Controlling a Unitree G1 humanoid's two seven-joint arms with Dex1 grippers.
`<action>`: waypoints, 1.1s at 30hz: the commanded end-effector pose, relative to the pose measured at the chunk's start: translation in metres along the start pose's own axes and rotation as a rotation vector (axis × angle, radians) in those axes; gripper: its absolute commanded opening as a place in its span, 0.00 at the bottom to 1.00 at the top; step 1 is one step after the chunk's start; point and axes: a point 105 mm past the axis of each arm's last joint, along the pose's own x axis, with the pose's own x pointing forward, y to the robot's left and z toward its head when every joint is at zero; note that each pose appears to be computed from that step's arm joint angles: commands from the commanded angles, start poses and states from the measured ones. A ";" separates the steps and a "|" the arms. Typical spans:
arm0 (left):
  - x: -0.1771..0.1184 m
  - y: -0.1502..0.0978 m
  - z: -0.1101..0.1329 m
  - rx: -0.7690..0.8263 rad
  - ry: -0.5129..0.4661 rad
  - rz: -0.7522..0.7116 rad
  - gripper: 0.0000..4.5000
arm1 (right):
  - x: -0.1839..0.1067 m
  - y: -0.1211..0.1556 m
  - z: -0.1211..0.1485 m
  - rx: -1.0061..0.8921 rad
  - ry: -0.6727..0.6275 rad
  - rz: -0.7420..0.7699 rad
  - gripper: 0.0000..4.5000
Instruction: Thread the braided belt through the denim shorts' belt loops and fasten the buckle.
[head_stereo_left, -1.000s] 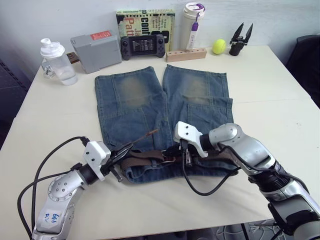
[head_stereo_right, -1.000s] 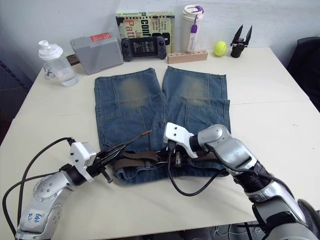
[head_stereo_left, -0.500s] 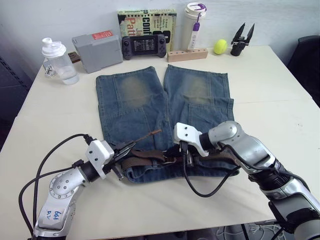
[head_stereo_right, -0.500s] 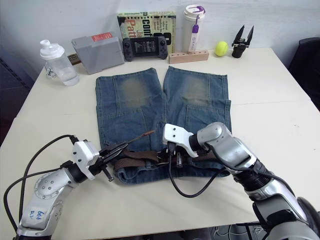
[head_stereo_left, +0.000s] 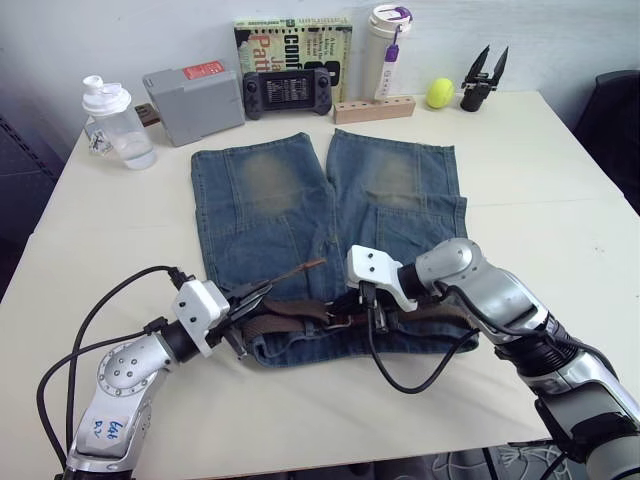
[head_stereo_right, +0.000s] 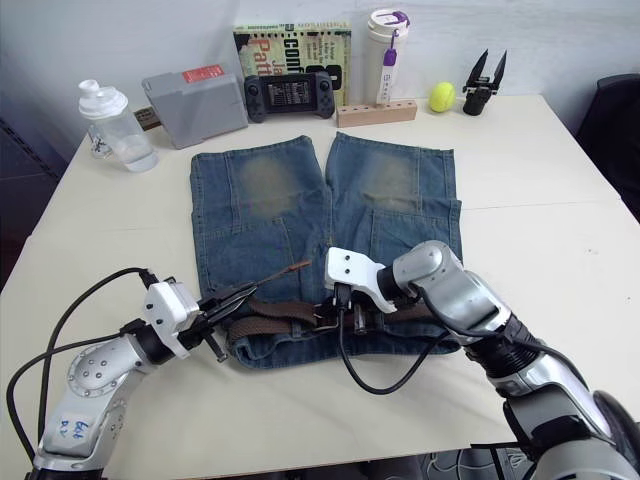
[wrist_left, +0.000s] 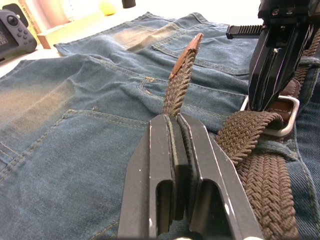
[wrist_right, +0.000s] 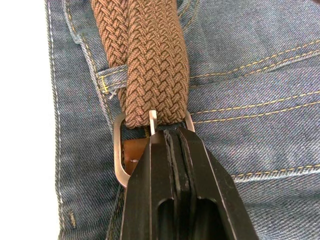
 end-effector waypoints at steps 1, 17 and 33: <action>-0.001 0.003 0.006 0.035 -0.018 0.007 0.00 | 0.006 0.011 -0.001 -0.025 0.019 0.058 0.01; 0.033 0.021 0.045 0.107 -0.117 -0.102 0.00 | 0.032 0.038 -0.035 -0.181 0.221 0.099 0.01; 0.045 0.014 0.062 0.129 -0.168 -0.224 0.00 | 0.010 0.019 -0.017 -0.138 0.143 -0.109 0.01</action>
